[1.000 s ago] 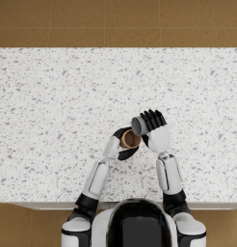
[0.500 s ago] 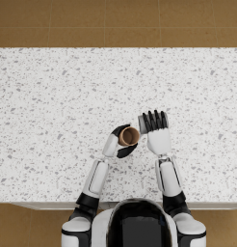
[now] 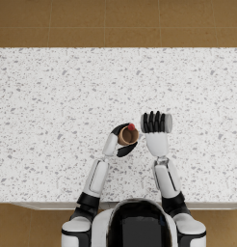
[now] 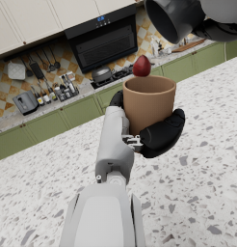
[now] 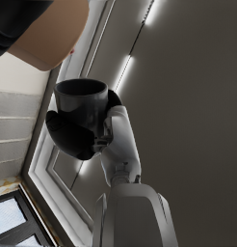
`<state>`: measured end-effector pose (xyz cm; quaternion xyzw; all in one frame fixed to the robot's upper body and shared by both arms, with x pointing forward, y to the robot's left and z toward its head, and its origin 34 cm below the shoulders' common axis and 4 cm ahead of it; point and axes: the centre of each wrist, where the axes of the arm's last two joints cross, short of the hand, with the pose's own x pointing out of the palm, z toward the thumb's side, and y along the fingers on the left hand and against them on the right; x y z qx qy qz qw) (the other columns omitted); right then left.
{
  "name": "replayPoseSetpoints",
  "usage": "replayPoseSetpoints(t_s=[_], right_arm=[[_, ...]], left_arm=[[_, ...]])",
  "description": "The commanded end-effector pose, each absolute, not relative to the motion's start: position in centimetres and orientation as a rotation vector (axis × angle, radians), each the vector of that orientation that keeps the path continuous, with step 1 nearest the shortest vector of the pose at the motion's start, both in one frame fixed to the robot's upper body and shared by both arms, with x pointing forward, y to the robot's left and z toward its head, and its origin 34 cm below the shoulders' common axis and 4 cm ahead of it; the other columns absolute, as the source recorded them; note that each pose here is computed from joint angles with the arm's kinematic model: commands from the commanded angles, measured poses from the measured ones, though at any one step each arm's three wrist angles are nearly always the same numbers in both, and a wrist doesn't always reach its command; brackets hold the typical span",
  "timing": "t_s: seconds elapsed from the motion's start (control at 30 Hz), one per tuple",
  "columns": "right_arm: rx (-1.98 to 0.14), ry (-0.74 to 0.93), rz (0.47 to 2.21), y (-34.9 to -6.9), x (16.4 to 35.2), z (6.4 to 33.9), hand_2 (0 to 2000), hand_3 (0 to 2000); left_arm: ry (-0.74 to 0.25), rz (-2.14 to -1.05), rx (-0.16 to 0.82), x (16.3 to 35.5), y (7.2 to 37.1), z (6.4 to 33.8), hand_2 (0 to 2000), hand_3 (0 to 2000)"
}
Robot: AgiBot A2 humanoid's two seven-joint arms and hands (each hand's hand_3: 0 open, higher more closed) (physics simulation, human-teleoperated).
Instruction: Pick up two cups and pour the berry on the right into the cup on the left
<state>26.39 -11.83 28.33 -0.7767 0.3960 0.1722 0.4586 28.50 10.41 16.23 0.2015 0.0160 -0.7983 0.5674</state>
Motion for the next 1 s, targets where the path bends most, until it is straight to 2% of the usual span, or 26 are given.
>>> replayPoseSetpoints(t_s=[0.03, 0.07, 0.1, 0.13, 0.17, 0.23, 0.27, 0.43, 0.57, 1.0], right_arm=[[-1.918, 0.984, 0.408, -11.8, 26.3, 28.4, 2000, 1280], [-1.921, 0.991, 0.397, -11.8, 26.3, 28.4, 2000, 1280], [-2.397, 0.967, 0.016, -12.1, 26.3, 29.9, 2000, 1280], [-2.019, 0.98, 0.299, -11.8, 26.2, 29.5, 2000, 1280], [-2.049, 0.972, 0.264, -11.9, 26.4, 29.4, 2000, 1280], [-2.049, 0.97, 0.261, -11.9, 26.4, 29.4, 2000, 1280], [-2.047, 0.974, 0.261, -12.0, 26.4, 29.3, 2000, 1280], [-2.037, 0.974, 0.268, -12.0, 26.2, 29.2, 2000, 1280], [-2.051, 0.995, 0.292, -12.0, 26.1, 28.2, 2000, 1280], [-2.046, 1.008, 0.299, -12.1, 26.0, 28.1, 2000, 1280]], left_arm=[[0.019, -1.868, 0.482, 28.8, 10.4, 16.8, 2000, 1280], [0.038, -1.874, 0.47, 28.6, 10.4, 16.2, 2000, 1280], [0.018, -1.864, 0.479, 28.9, 10.4, 16.8, 2000, 1280], [0.017, -1.864, 0.478, 28.9, 10.4, 16.8, 2000, 1280], [0.038, -1.872, 0.466, 28.6, 10.5, 16.1, 2000, 1280], [0.005, -1.857, 0.482, 28.9, 10.5, 17.1, 2000, 1280], [0.034, -1.869, 0.464, 28.6, 10.5, 16.2, 2000, 1280], [0.004, -1.859, 0.48, 28.6, 10.6, 17.0, 2000, 1280], [0.027, -1.868, 0.463, 28.4, 10.7, 16.3, 2000, 1280], [0.026, -1.871, 0.464, 28.4, 10.7, 16.3, 2000, 1280]])
